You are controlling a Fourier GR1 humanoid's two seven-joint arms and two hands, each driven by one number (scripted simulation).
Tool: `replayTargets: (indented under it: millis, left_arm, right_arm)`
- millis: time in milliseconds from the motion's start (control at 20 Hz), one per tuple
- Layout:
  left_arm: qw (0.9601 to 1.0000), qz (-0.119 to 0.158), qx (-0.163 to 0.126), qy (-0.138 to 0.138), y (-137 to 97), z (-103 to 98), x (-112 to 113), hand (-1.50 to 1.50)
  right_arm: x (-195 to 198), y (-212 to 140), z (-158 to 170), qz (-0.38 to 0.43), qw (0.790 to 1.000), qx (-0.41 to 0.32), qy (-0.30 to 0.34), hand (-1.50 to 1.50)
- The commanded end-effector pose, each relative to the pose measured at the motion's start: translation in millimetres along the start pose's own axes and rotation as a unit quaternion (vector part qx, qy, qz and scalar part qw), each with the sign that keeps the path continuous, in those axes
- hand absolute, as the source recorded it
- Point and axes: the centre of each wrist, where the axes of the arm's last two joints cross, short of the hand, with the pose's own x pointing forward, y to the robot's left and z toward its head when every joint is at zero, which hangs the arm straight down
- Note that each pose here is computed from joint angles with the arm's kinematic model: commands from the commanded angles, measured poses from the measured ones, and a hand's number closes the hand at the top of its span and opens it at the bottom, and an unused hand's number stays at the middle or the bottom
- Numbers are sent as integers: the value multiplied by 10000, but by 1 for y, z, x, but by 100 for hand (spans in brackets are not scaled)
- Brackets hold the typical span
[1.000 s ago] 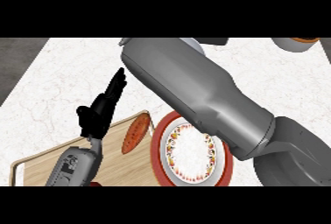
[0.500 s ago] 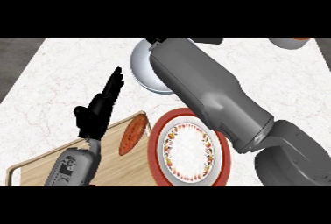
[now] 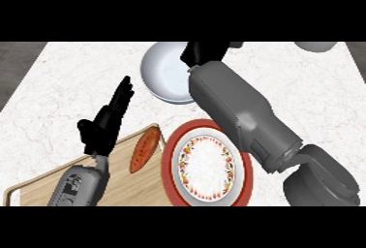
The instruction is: Pick the bell pepper from the plate and place it in the bowl
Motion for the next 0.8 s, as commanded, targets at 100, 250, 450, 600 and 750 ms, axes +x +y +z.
replayTargets:
  millis: [100, 250, 450, 600, 750]
  left_arm:
    - [10000, -36, 5, 4, 7, 2, 2, 0]
    - [10000, 79, -41, 25, 7, -6, 8, 0]
    - [10000, 50, -14, -4, 1, 5, 0, 0]
    - [10000, 23, 67, -1, 10, 6, 5, 0]
    - [9999, 61, 146, 41, 25, 13, 4, 0]
  right_arm:
    - [-39, 28, 11, -785, 9925, 766, 538, -150]
    - [-37, 26, 12, -1056, 9905, 839, 250, -150]
    - [-24, 17, 16, -1777, 9830, 399, -216, -150]
    - [-18, 11, 13, -2223, 9739, -168, -430, -150]
    - [-19, 10, 9, -2381, 9697, -375, -408, -150]
